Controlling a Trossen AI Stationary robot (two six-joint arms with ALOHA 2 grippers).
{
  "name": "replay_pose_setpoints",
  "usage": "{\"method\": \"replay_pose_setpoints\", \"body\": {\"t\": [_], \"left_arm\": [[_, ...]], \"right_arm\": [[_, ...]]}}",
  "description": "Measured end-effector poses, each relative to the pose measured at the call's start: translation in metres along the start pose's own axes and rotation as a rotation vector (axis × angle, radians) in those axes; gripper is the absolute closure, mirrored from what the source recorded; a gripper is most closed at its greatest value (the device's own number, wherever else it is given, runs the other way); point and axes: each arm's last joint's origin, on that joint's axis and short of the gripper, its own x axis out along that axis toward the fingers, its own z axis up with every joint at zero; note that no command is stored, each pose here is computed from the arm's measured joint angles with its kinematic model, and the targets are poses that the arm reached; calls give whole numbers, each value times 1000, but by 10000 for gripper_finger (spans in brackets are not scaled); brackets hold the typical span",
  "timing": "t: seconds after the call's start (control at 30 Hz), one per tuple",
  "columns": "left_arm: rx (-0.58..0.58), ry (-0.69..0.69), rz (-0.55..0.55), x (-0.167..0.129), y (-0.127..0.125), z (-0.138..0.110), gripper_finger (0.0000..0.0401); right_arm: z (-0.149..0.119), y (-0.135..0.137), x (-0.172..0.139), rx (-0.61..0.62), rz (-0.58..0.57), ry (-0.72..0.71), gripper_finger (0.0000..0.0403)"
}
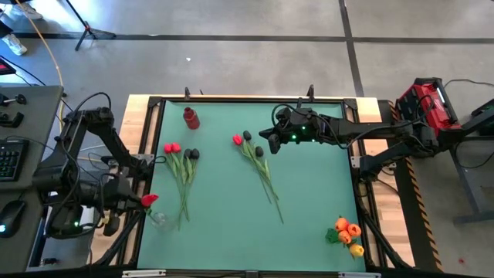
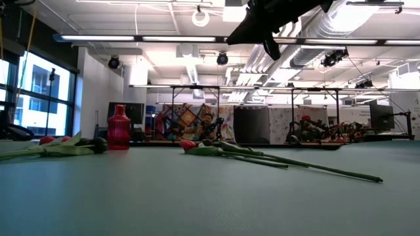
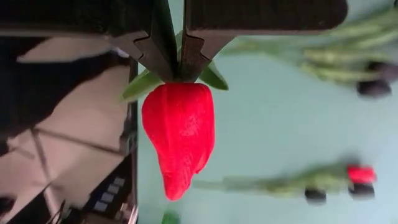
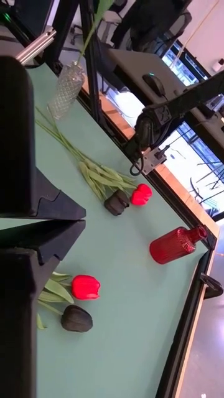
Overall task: Sort flowers into vase by color
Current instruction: Put the red flower into the transparent vase
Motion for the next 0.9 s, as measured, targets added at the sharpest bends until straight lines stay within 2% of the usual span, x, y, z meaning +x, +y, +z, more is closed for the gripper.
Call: {"method": "replay_pose_setpoints", "body": {"t": [0.13, 0.47, 0.77, 0.9], "left_arm": [[-18, 77, 25, 6, 1, -9, 398], [-38, 65, 34, 8, 2, -10, 357], [-116, 80, -27, -6, 17, 7, 324], [-178, 100, -82, -17, 29, 18, 322]], "right_arm": [[0, 0, 0, 18, 0, 0, 402], [-3, 4, 0, 39, 13, 10, 402], [-13, 14, -2, 49, 30, 57, 402], [-28, 9, -1, 103, -59, 175, 402]]}}
